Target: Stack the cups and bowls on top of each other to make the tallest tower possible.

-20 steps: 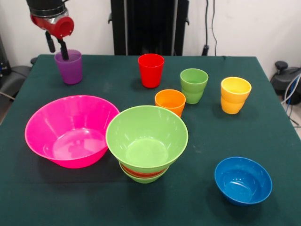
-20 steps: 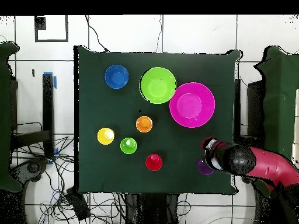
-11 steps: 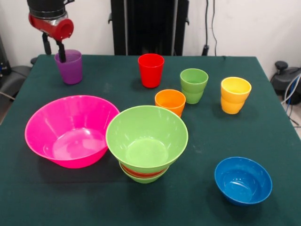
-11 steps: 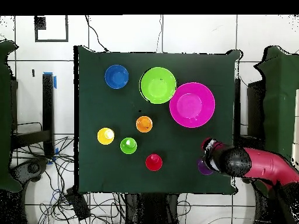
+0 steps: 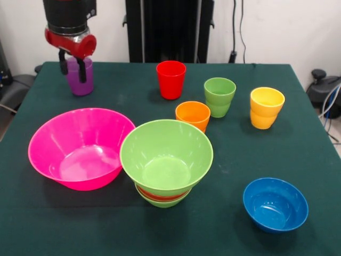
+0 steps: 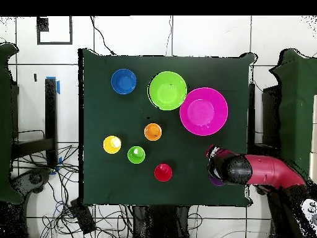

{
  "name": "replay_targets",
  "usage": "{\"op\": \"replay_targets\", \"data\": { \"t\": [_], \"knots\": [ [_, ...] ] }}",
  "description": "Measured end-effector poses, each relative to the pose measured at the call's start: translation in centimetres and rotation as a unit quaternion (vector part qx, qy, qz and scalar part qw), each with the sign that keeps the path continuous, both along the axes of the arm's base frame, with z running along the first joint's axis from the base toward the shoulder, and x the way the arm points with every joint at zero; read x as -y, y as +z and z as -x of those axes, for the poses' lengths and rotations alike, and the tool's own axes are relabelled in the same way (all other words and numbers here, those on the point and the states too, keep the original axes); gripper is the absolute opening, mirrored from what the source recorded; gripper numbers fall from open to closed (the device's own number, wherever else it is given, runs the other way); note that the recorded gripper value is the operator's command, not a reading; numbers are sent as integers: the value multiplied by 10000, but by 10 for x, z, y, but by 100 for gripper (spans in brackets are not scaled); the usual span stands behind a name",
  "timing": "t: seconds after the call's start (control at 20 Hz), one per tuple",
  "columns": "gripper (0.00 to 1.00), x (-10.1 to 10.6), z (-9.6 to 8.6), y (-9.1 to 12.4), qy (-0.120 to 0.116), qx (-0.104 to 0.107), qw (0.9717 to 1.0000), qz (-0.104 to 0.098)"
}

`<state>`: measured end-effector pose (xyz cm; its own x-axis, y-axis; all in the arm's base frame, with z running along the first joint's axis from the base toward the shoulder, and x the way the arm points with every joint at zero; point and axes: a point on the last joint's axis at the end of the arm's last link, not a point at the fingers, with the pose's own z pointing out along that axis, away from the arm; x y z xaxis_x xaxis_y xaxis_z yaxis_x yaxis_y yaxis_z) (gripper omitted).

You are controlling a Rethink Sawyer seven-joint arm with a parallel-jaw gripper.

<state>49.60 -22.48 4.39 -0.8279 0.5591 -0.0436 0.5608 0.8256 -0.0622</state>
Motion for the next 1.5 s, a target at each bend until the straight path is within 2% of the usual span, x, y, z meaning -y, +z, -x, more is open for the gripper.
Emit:
{"op": "replay_targets", "data": {
  "t": [0.15,0.45,0.9,1.15,1.5],
  "knots": [
    [100,-5,0,-12,73,1,10000,15],
    [100,-6,0,-33,68,67,10000,-4],
    [100,8,15,-62,-157,133,9997,-91],
    [100,21,26,-71,-330,124,9993,-137],
    [100,31,32,-80,-440,95,9989,-162]
  ]
}}
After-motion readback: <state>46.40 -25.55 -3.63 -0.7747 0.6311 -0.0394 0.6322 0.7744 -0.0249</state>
